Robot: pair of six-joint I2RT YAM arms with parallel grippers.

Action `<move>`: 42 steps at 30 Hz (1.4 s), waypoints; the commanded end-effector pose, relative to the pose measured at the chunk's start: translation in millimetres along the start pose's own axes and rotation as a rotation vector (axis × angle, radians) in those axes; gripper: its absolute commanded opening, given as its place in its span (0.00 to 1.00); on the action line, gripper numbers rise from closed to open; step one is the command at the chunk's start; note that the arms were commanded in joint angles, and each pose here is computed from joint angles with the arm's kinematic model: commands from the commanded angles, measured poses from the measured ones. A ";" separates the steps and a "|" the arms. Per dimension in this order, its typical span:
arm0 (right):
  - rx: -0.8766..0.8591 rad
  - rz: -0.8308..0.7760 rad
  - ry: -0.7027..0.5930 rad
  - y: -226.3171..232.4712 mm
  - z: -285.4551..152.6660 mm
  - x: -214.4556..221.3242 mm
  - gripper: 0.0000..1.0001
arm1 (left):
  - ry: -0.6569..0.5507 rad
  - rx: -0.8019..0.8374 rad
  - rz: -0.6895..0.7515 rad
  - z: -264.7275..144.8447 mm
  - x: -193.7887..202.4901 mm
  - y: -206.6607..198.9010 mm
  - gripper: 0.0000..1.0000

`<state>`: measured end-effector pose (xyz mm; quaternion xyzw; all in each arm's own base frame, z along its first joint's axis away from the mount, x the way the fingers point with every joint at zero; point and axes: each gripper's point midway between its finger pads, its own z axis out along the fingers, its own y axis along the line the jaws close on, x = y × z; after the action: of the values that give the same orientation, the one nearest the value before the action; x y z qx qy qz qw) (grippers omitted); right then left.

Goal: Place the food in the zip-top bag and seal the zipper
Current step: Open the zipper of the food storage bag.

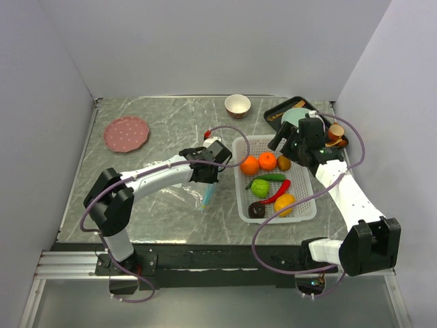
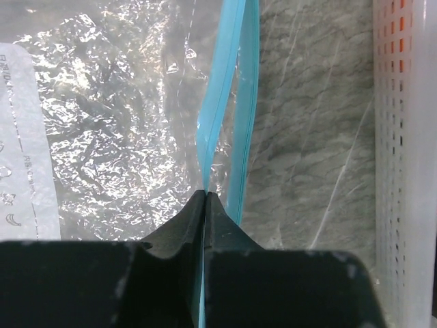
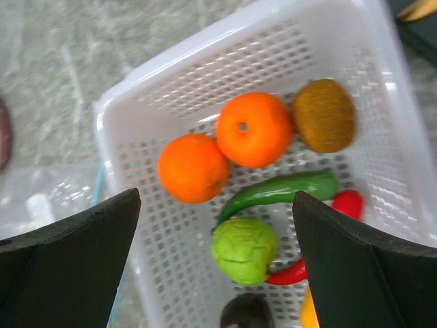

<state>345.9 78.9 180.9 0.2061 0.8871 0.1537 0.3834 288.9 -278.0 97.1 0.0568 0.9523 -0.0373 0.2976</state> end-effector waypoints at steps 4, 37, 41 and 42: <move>-0.280 0.090 0.053 52.5 -4.3 10.6 0.96 | -0.092 -0.003 -0.048 -24.2 -23.9 4.4 0.02; -0.507 -0.058 0.368 210.7 0.5 117.9 0.56 | -0.315 -0.012 -0.236 -92.8 -67.3 51.7 0.04; -0.478 -0.075 0.416 214.2 14.0 134.5 0.48 | -0.342 0.001 -0.255 -99.8 -65.7 57.5 0.05; -0.472 -0.079 0.412 215.9 14.6 133.5 0.47 | -0.350 0.002 -0.266 -100.8 -66.6 58.8 0.06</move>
<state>321.5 322.1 172.9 0.0463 0.8943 0.3792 0.2329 294.3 -224.0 194.6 -0.0484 0.9030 -0.0661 0.4217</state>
